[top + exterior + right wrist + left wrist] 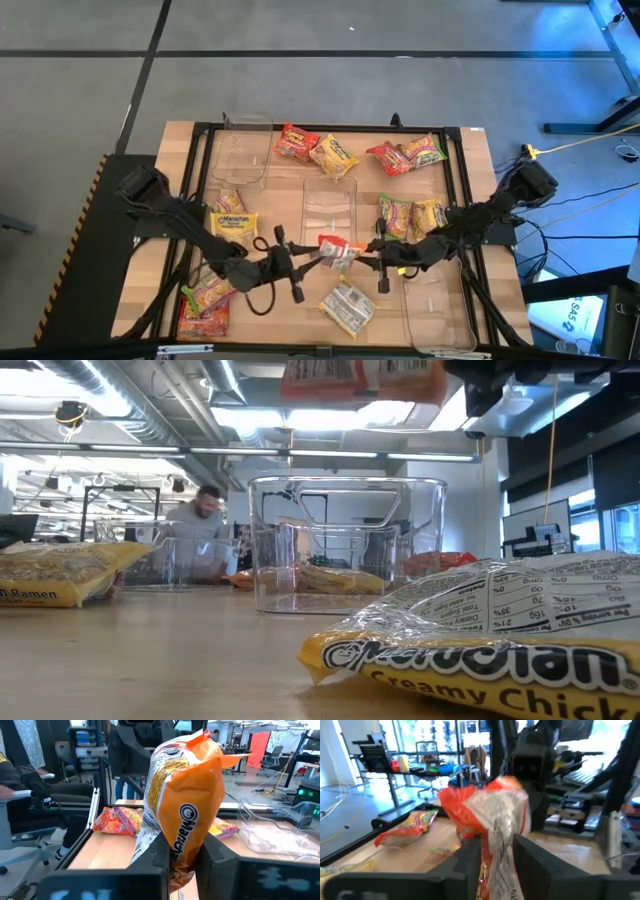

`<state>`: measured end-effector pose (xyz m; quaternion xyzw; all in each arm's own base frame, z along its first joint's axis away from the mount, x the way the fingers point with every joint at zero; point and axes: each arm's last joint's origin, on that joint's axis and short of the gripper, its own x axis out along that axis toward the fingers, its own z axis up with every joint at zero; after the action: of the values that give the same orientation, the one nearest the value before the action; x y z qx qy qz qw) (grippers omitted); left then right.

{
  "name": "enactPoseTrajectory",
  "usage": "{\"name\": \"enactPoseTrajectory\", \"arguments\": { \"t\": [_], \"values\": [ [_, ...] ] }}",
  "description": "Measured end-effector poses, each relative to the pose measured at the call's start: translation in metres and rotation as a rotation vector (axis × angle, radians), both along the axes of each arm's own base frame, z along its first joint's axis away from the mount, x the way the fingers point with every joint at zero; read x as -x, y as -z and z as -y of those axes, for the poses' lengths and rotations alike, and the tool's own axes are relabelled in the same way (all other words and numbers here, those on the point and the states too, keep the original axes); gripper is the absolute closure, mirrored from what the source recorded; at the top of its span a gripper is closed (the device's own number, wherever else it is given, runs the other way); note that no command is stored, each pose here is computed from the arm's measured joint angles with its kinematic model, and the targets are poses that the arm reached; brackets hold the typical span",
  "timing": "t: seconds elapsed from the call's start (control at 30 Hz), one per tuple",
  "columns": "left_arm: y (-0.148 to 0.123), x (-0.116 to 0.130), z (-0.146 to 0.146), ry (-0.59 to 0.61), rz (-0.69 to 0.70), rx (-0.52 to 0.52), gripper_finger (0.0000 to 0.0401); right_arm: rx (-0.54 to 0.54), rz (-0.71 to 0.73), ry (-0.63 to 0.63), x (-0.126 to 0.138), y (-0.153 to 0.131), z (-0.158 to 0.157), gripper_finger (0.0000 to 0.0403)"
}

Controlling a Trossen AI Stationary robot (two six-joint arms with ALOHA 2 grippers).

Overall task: Sort Maruchan noodles
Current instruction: Put the bottom right orange noodle pack into the middle transparent bin

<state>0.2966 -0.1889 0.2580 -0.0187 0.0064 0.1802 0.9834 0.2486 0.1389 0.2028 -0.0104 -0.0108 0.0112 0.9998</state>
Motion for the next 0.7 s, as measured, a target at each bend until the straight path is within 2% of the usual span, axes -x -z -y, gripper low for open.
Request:
{"name": "enactPoseTrajectory", "arguments": {
  "t": [0.17,0.37,0.57,0.7],
  "values": [
    [-0.022,0.024,0.001,0.038,-0.031,0.009,0.0274,0.01,-0.014,-0.001,0.004,-0.006,0.002,0.0377],
    [-0.041,0.044,0.002,0.077,-0.045,-0.053,0.0273,0.028,-0.004,-0.054,0.012,-0.02,0.005,0.0378],
    [-0.044,0.046,-0.001,0.028,-0.027,-0.035,0.0273,0.072,0.041,-0.092,0.025,-0.043,0.013,0.0373],
    [-0.044,0.039,-0.006,0.111,-0.014,0.02,0.0273,0.096,0.089,-0.165,0.04,-0.062,0.019,0.0372]
  ]
}}
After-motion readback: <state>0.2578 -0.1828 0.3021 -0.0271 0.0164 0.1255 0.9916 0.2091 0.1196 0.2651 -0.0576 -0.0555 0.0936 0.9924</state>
